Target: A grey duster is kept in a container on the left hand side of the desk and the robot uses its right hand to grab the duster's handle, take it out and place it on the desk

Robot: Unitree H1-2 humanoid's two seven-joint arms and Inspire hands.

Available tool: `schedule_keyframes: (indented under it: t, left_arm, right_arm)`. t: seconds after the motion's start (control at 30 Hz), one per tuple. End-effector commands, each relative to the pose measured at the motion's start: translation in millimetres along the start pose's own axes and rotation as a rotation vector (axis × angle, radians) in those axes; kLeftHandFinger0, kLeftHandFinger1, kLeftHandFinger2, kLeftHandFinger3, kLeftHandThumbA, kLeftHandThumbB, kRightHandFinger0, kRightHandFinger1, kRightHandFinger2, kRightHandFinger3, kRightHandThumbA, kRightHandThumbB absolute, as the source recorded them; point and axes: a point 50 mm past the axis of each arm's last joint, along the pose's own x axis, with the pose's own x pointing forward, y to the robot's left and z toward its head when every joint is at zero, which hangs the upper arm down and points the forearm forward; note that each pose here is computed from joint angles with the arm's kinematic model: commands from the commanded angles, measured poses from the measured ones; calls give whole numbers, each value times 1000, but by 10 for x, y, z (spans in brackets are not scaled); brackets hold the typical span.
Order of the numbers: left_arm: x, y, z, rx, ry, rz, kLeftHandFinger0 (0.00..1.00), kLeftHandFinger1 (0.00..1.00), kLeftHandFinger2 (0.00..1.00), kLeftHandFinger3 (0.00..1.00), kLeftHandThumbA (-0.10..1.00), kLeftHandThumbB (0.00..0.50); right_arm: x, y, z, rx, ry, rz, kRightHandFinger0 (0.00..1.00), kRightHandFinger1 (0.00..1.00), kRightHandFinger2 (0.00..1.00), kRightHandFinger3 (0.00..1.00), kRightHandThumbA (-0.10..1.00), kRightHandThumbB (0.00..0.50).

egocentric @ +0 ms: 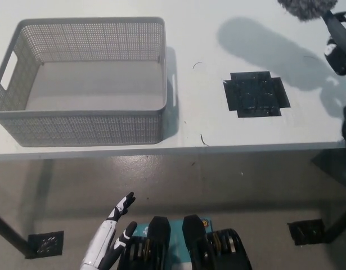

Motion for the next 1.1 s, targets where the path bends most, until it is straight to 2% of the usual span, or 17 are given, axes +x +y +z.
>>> schedule_keyframes:
  t: [0.0, 0.03, 0.1, 0.3, 0.37, 0.53, 0.57, 0.67, 0.7, 0.77, 0.83, 0.9, 0.93, 1.0, 1.03, 1.07]
  left_arm:
    - [45, 106, 101, 20, -73, 28, 1000, 1000, 1000, 1000, 1000, 81]
    - [46, 106, 94, 20, -73, 27, 1000, 1000, 1000, 1000, 1000, 84]
    - [46, 106, 92, 20, -73, 27, 1000, 1000, 1000, 1000, 1000, 86]
    - [70, 129, 105, 21, -75, 33, 1000, 1000, 1000, 1000, 1000, 87]
    - [75, 128, 101, 18, -70, 35, 1000, 1000, 1000, 1000, 1000, 102]
    - [80, 120, 103, 18, -71, 35, 1000, 1000, 1000, 1000, 1000, 99]
    - [93, 122, 104, 15, -76, 36, 1000, 1000, 1000, 1000, 1000, 92]
    - [99, 122, 106, 17, -80, 37, 1000, 1000, 1000, 1000, 1000, 90]
    - [102, 121, 107, 17, -80, 36, 1000, 1000, 1000, 1000, 1000, 90]
    - [107, 121, 107, 10, -82, 38, 1000, 1000, 1000, 1000, 1000, 94]
    - [106, 123, 105, 11, -82, 38, 1000, 1000, 1000, 1000, 1000, 94]
    - [106, 123, 105, 11, -82, 38, 1000, 1000, 1000, 1000, 1000, 94]
    - [106, 125, 104, 13, -81, 37, 1000, 1000, 1000, 1000, 1000, 95]
    - [105, 129, 102, 16, -80, 36, 1000, 1000, 1000, 1000, 1000, 97]
    - [119, 142, 110, 17, -83, 35, 1000, 1000, 1000, 1000, 1000, 93]
    - [123, 145, 112, 17, -84, 35, 1000, 1000, 1000, 1000, 1000, 93]
  right_arm:
    - [132, -278, 87, -56, -141, -57, 0, 270, 685, 685, -100, 200]
    - [109, -326, 21, -93, -113, -37, 0, 285, 664, 634, -100, 187]
    - [103, -340, 3, -102, -104, -29, 0, 288, 647, 598, -100, 189]
    - [103, -421, -97, -199, -142, -6, 0, 327, 714, 619, -100, 178]
    - [117, -438, -87, -253, -173, -4, 19, 392, 775, 640, -100, 172]
    - [128, -446, -94, -261, -180, 3, 0, 379, 747, 620, -100, 176]
    - [125, -444, -72, -278, -207, 12, 0, 339, 727, 604, -100, 175]
    - [123, -432, -47, -309, -225, 33, 0, 423, 828, 720, -100, 161]
    - [123, -432, -42, -319, -230, 35, 0, 436, 838, 723, -100, 161]
    - [119, -406, -28, -366, -267, 46, 0, 429, 821, 701, -100, 200]
    - [125, -383, -35, -438, -291, 84, 0, 436, 835, 707, -100, 173]
    - [126, -383, -36, -440, -292, 84, 0, 438, 837, 705, -100, 174]
    - [128, -372, -62, -470, -297, 97, 4, 457, 854, 734, -100, 209]
    - [127, -354, -115, -525, -305, 120, 0, 462, 852, 725, -100, 220]
    - [135, -346, -153, -576, -309, 146, 0, 471, 860, 734, -100, 193]
    - [138, -344, -162, -590, -310, 152, 1, 474, 861, 723, -100, 191]
